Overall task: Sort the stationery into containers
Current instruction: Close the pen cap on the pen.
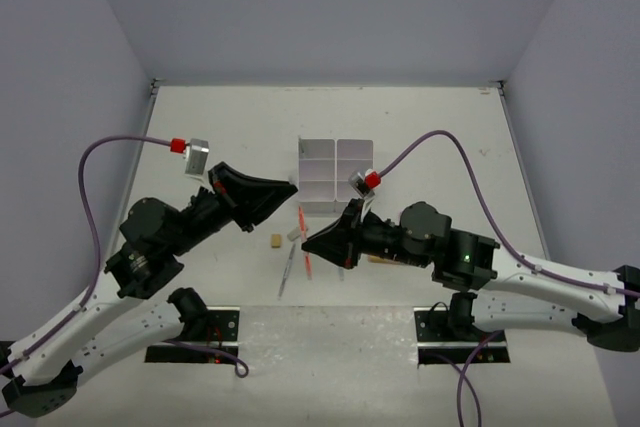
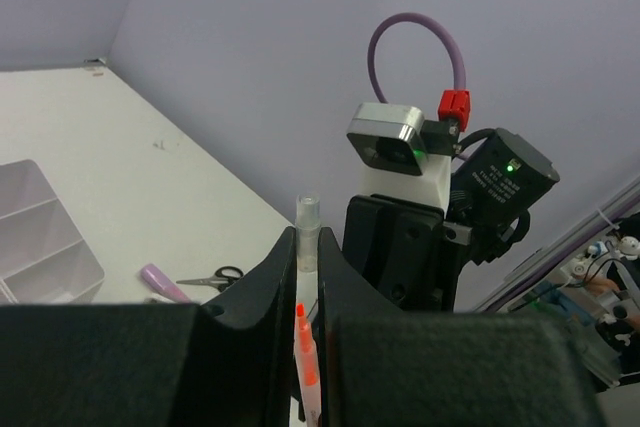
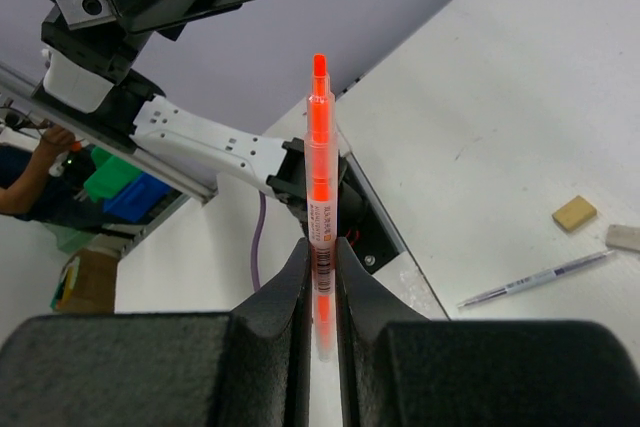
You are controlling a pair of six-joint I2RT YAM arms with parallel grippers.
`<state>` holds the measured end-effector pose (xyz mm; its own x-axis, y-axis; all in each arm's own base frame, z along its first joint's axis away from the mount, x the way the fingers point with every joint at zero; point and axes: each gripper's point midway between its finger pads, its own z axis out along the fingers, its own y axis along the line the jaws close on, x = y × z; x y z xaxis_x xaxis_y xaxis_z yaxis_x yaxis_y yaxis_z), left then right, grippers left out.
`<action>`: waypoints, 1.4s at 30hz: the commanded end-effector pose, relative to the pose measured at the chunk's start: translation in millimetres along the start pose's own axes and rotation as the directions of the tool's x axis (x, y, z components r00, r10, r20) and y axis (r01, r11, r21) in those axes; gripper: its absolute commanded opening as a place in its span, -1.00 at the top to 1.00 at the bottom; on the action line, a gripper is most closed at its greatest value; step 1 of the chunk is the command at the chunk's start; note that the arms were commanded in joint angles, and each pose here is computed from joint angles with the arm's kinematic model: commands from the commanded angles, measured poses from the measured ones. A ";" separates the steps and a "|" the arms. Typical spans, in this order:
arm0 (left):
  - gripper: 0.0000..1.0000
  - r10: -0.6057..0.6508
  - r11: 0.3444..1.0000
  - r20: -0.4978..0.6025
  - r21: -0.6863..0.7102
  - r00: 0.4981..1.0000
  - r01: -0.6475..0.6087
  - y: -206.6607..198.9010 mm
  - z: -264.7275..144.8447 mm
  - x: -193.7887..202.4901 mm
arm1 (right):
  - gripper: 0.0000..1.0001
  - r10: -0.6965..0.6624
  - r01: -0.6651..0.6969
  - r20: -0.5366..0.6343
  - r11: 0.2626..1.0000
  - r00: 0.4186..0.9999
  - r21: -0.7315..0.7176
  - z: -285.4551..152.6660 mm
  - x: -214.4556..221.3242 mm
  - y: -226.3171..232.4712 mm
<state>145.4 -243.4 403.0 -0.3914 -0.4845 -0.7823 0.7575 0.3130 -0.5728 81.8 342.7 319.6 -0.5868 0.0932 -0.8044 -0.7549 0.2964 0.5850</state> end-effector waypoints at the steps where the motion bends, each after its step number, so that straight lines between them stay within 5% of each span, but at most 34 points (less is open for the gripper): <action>1: 1.00 -0.007 0.999 -0.059 -0.036 0.998 0.005 2.0 -3.8 5.2 | 1.00 -0.046 0.043 0.053 0.998 0.998 0.053 -2.8 -24.2 -0.8; 42: 1.00 0.001 1.000 -0.110 0.019 0.994 0.002 -4.5 6.8 14.1 | 1.00 -0.116 0.109 0.075 0.990 0.990 0.088 -14.6 -32.3 -6.3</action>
<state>145.4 -259.1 373.5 -0.4806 -0.3719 -0.7942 0.7302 0.3318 -0.5972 95.6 329.8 316.7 -0.5070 0.0586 -0.8600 -0.7815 0.3896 0.4873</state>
